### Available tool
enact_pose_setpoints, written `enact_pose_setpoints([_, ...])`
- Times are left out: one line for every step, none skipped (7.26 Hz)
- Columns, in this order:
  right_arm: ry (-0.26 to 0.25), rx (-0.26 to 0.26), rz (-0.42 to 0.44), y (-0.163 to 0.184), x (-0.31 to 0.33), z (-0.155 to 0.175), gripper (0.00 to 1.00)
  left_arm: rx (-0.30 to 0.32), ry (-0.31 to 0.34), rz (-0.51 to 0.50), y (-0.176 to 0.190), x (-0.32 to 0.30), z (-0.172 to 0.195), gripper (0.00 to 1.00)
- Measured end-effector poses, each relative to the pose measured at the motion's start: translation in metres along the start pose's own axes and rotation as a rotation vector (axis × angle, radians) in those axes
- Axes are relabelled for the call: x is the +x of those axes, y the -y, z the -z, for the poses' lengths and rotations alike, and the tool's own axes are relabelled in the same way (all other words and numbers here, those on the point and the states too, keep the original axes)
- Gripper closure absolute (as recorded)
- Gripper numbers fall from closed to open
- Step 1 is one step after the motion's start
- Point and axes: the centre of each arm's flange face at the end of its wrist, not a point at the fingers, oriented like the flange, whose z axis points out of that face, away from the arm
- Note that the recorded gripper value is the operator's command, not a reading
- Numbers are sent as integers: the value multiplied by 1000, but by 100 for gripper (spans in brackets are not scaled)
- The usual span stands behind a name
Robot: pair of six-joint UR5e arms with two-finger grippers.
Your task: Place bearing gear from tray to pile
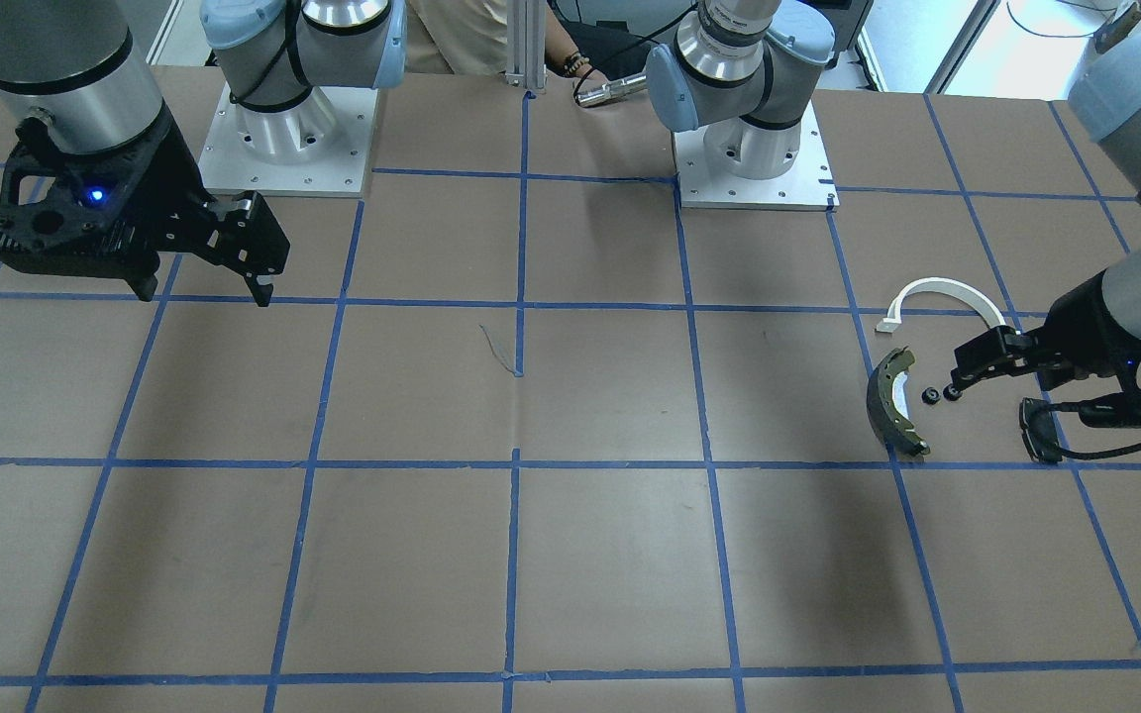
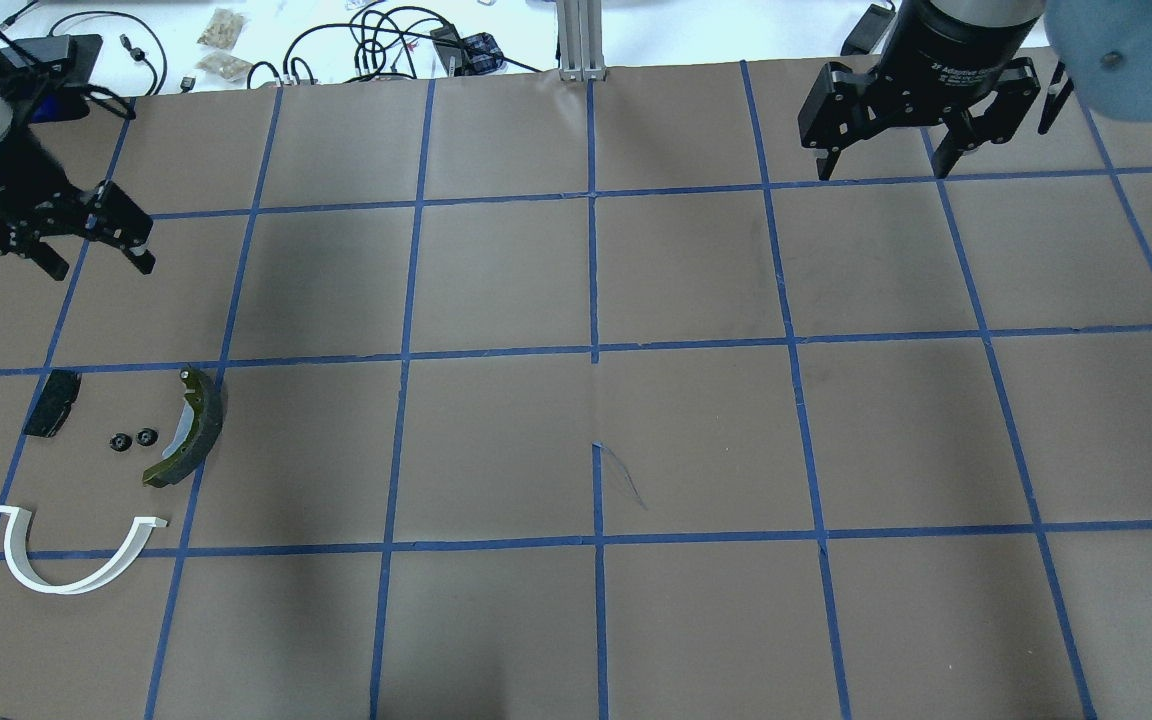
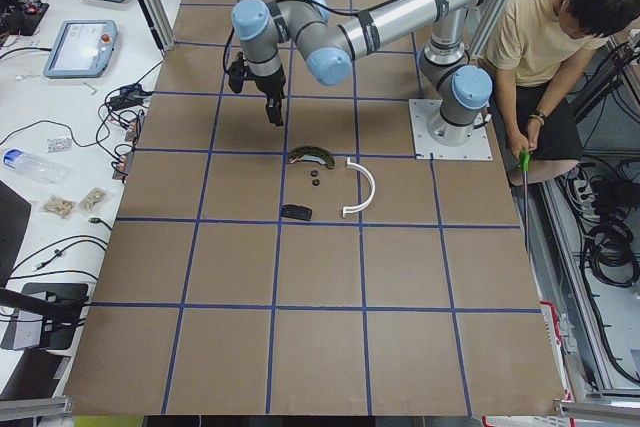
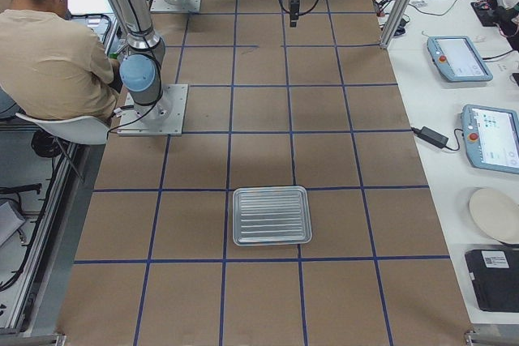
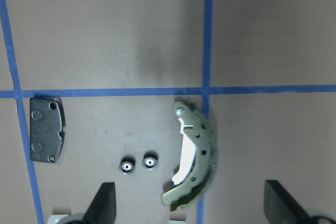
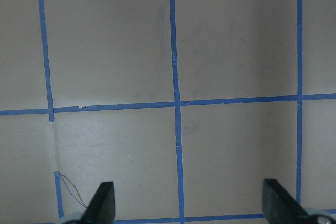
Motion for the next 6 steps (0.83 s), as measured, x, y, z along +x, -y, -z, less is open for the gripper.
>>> enact_pose_setpoints([1,0,0,0,0,0,0,3,12,-24,1,43,24,0])
enact_pose_setpoints([1,1,-1,0,0,0,0,18,23,-48,-4,83,40,0])
enact_pose_setpoints([0,2,-2,1,2,1,0,34,26,-78,-12,119,51,0])
enact_pose_setpoints([0,3,-3,1,3,1,0,42,24,-91,-20,149,54,0])
enact_pose_setpoints([1,5,-3,2,3,2,0,36,26,-66,-29,174,49,0])
enact_pose_setpoints([0,5,-2,2,4,2,0,29,27,-36,-39,193,44,0])
